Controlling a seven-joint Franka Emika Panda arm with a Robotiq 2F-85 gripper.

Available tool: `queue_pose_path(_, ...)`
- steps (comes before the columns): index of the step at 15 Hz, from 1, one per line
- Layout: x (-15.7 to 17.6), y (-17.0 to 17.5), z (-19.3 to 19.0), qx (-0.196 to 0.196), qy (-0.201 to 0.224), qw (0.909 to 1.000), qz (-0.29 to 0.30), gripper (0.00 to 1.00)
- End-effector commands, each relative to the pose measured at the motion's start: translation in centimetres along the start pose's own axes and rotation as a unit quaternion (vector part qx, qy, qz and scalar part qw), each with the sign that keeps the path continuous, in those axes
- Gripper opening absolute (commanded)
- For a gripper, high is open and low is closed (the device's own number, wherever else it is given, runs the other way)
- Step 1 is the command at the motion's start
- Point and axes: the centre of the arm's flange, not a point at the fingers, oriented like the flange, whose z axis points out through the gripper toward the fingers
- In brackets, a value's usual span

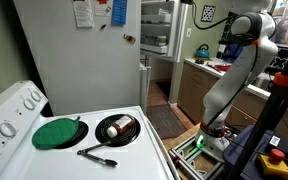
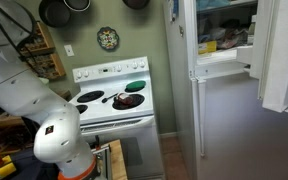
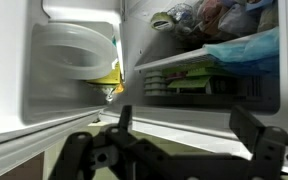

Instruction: Take the container out of the top refrigerator door and put it on the stovetop

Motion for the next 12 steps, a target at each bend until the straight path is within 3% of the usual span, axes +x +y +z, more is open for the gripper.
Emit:
queue_pose_path(1,0.1,0.0,-0.2,0.000,0.002,1.0000,0.000,1.00)
queue_pose_path(12,2.1,3.1,4.3,-0.106,-0.094,0.9900,-0.002,1.00)
